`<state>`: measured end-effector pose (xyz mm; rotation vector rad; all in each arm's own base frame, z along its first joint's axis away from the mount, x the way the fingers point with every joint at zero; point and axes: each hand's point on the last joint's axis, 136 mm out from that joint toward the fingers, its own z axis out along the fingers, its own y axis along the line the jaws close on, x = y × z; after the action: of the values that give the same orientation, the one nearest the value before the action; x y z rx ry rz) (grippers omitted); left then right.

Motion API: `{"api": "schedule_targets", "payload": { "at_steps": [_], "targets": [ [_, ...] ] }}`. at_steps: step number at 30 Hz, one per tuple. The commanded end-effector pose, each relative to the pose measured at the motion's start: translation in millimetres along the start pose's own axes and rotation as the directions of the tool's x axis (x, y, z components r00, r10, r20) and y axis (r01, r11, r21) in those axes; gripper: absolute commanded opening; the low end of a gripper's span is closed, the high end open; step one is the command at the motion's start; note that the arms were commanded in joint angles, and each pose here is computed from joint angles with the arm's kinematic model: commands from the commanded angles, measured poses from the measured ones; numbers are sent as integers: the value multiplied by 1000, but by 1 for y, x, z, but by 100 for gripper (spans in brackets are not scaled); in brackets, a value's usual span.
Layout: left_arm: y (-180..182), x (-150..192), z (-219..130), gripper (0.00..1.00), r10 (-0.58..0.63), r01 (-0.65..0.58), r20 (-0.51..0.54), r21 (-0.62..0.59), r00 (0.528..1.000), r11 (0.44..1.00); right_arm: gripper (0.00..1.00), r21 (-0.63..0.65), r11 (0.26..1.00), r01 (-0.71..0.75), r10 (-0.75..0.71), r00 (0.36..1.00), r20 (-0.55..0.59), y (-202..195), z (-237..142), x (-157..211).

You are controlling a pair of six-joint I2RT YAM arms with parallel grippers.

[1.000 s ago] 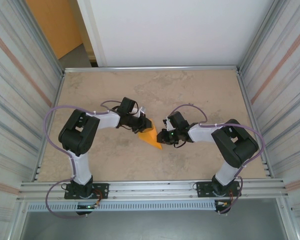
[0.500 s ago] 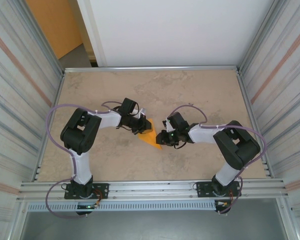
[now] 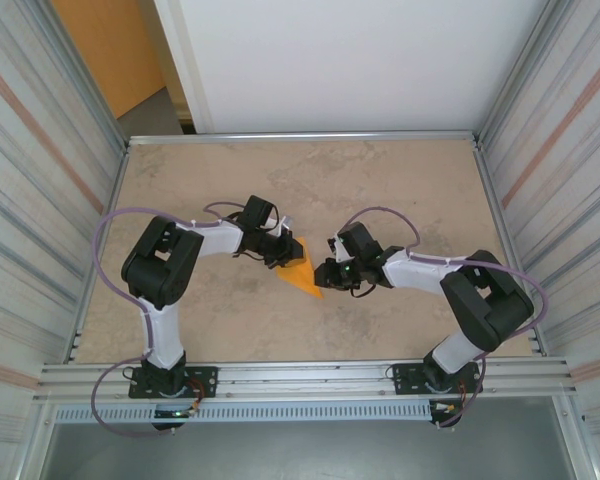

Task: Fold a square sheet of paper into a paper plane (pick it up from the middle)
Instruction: Fourth fold the wing at the center of the table.

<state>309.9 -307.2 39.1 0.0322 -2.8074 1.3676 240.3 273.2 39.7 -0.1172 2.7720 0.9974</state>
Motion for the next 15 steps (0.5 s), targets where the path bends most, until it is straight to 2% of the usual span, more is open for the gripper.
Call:
{"api": "schedule_targets", "payload": {
  "at_steps": [1,15],
  "targets": [
    [1,0,3,13,14,-14,-12,-11,1000,1000,23,1,999,-32,32,999,-35,-2,6,6],
    [2,0,4,13,13,-13,-17,-15,1000,1000,14,16,998,-55,56,995,-81,-14,14,19]
  ]
}}
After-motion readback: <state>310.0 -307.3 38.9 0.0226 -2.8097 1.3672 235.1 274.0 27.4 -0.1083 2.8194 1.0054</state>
